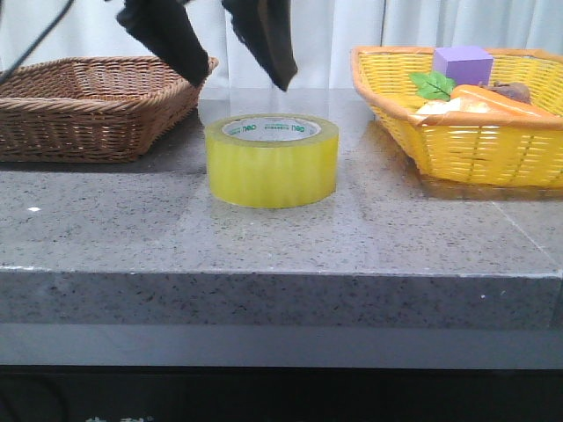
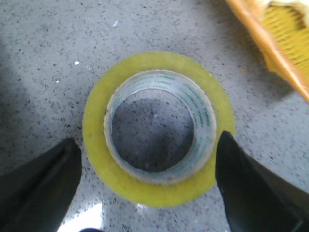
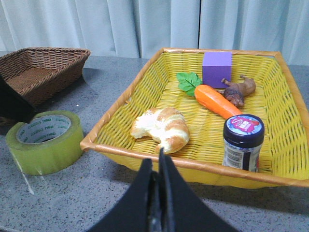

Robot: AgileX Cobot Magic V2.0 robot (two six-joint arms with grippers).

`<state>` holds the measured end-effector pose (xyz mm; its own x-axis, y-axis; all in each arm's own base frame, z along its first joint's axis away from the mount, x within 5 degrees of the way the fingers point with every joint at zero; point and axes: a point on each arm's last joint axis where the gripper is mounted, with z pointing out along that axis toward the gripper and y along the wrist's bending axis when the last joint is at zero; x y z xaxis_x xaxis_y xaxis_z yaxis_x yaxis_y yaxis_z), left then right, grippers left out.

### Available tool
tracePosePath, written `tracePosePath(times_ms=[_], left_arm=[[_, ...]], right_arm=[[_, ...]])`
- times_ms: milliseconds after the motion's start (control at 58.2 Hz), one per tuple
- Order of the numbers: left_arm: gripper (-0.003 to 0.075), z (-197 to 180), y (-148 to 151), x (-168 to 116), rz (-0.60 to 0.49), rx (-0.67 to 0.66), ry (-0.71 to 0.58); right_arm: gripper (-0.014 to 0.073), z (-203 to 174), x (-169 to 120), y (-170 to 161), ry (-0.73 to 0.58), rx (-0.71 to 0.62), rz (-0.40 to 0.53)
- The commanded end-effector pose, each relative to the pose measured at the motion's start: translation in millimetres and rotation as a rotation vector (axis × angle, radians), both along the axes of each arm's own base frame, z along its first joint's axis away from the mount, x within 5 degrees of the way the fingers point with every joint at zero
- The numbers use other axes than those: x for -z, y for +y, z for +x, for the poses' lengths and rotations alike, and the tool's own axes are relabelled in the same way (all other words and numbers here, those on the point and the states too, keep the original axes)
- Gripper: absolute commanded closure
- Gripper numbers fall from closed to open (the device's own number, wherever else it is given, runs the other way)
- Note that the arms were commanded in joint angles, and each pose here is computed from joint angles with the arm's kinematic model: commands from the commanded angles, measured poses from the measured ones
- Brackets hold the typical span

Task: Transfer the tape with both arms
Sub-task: 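Lower the left gripper onto the tape roll and grasp its rim, then lift the tape roll with the left gripper toward the brown basket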

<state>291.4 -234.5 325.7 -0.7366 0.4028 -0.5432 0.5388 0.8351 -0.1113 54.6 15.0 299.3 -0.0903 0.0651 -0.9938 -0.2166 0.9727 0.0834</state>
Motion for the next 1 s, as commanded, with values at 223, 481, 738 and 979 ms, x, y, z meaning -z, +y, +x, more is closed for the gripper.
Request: tracePosePath(times_ms=[223, 481, 738, 979], left_arm=[[0.0171, 15, -8, 4, -0.018, -0.018, -0.038], [0.0171, 21, -13, 20, 0.007, -0.017, -0.007], [0.0338, 21, -13, 22, 0.017, -0.017, 0.005], [0.0579, 21, -13, 22, 0.017, -0.017, 0.005]], right_arm=[[0.0634, 0, -13, -2, -0.084, 0.019, 0.018], [0.0634, 0, -13, -1, -0.082, 0.019, 0.018], [0.0634, 0, -13, -1, -0.082, 0.019, 0.018], [0.0634, 0, -13, -1, -0.082, 0.019, 0.018]])
